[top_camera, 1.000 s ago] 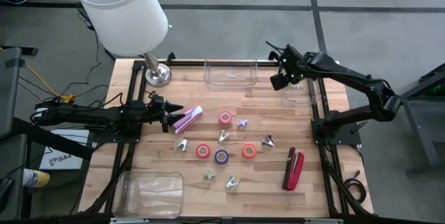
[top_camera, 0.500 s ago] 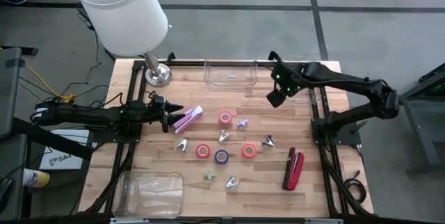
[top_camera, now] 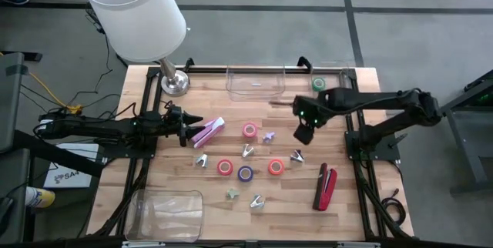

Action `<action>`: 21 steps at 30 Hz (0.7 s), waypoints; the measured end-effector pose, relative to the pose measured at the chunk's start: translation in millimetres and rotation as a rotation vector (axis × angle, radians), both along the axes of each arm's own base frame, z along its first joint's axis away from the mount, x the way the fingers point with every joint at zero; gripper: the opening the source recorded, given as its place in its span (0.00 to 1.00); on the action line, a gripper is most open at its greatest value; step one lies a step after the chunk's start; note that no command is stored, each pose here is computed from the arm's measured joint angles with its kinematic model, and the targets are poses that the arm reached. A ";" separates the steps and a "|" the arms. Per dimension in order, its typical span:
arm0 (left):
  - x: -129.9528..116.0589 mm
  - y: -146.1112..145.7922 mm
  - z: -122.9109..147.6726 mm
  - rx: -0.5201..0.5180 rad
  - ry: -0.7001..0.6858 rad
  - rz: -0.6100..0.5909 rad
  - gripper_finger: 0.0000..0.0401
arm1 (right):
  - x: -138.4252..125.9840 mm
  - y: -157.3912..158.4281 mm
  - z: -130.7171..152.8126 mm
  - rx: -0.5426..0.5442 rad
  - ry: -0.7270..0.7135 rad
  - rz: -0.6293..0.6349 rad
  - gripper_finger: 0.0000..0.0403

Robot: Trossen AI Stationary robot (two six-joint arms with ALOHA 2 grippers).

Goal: Pick and place Stapler, Stapler remover, tape
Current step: Put the orange tape into the top right transparent bin

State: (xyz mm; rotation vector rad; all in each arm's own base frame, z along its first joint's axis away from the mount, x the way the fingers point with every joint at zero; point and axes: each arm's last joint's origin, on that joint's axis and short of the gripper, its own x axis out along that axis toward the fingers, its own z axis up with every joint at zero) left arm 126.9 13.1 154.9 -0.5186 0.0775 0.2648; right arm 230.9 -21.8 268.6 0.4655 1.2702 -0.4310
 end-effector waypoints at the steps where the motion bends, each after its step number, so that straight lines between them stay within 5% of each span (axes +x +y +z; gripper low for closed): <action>1: 0.0 0.0 0.0 0.000 0.000 0.000 0.65 | 1.4 5.3 -1.0 -0.001 0.004 0.030 0.51; 16: 0.0 0.0 0.0 0.000 0.000 0.000 0.65 | 39.2 88.0 -32.9 -0.012 -0.078 0.797 0.51; 21: 0.0 0.0 0.0 0.000 0.000 0.000 0.65 | 57.1 105.5 -55.5 -0.045 -0.100 0.962 0.51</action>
